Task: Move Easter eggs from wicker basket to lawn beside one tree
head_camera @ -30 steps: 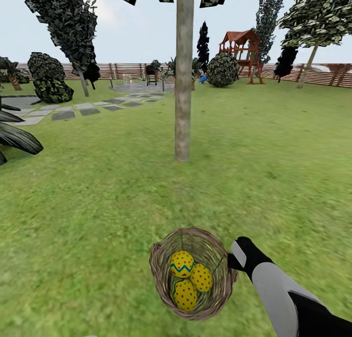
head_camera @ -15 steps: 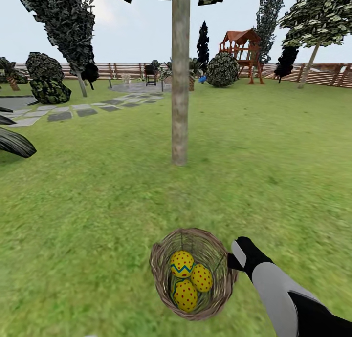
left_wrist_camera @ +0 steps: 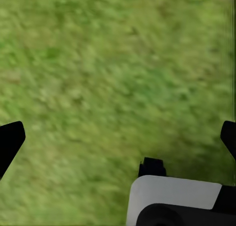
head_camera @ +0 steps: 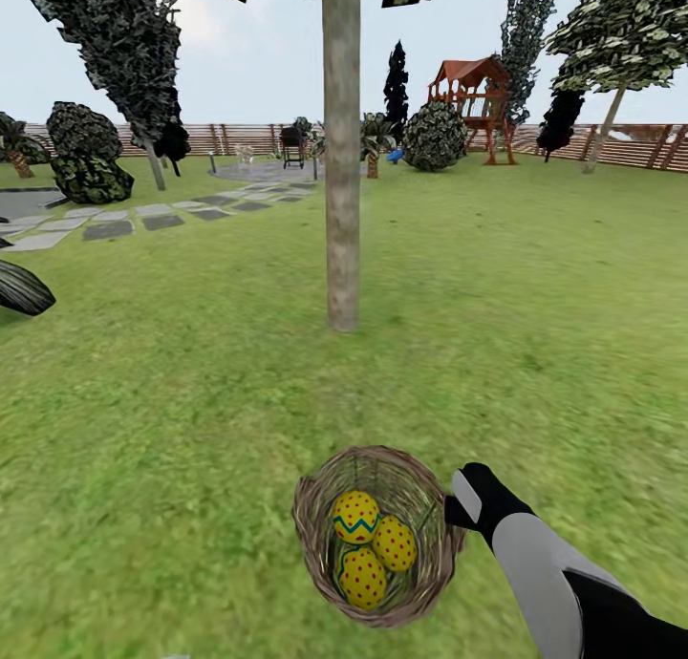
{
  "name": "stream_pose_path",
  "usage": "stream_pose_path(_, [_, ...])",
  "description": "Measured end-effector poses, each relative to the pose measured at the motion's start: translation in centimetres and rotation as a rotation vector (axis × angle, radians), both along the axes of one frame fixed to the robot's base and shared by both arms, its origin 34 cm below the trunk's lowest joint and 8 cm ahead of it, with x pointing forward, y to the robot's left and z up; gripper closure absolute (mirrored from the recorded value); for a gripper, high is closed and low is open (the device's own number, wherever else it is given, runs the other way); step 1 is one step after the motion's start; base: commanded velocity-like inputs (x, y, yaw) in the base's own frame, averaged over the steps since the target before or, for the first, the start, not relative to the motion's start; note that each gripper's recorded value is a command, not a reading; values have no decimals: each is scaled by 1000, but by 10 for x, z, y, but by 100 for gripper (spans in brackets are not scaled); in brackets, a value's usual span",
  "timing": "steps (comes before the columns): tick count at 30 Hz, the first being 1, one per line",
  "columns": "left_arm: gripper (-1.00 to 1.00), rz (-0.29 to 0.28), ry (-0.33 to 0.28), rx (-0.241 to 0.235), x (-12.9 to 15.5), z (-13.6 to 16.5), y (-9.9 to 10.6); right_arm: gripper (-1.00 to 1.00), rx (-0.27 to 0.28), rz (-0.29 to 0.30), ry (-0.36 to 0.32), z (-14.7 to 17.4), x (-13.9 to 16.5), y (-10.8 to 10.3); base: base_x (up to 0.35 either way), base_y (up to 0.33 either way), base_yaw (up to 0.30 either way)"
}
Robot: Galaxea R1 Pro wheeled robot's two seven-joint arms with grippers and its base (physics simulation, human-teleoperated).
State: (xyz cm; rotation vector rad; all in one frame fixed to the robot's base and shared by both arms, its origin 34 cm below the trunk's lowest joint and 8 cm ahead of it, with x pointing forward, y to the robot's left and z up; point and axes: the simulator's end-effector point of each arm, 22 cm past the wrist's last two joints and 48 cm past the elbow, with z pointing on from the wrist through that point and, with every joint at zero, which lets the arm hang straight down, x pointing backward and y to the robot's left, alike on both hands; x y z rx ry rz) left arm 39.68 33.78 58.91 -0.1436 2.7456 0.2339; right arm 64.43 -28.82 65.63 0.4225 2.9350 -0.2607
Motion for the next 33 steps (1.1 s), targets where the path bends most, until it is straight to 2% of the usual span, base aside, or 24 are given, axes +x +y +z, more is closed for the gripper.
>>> stream_pose_path(22, [-100,4,4,8,-2,-1,2,100,1,-3,-1,0,0,0,343,-5,0])
stream_pose_path(24, [-100,10,37,5,-25,-18,-1,100,-1,-1,0,0,0,-1,346,0,0])
stream_pose_path(30, [-100,11,43,4,-30,-21,-1,100,-1,-1,-1,0,0,-1,346,-8,0])
stream_pose_path(33, [-100,17,58,-4,-42,-29,-3,100,1,-4,-2,0,0,-1,347,-78,0])
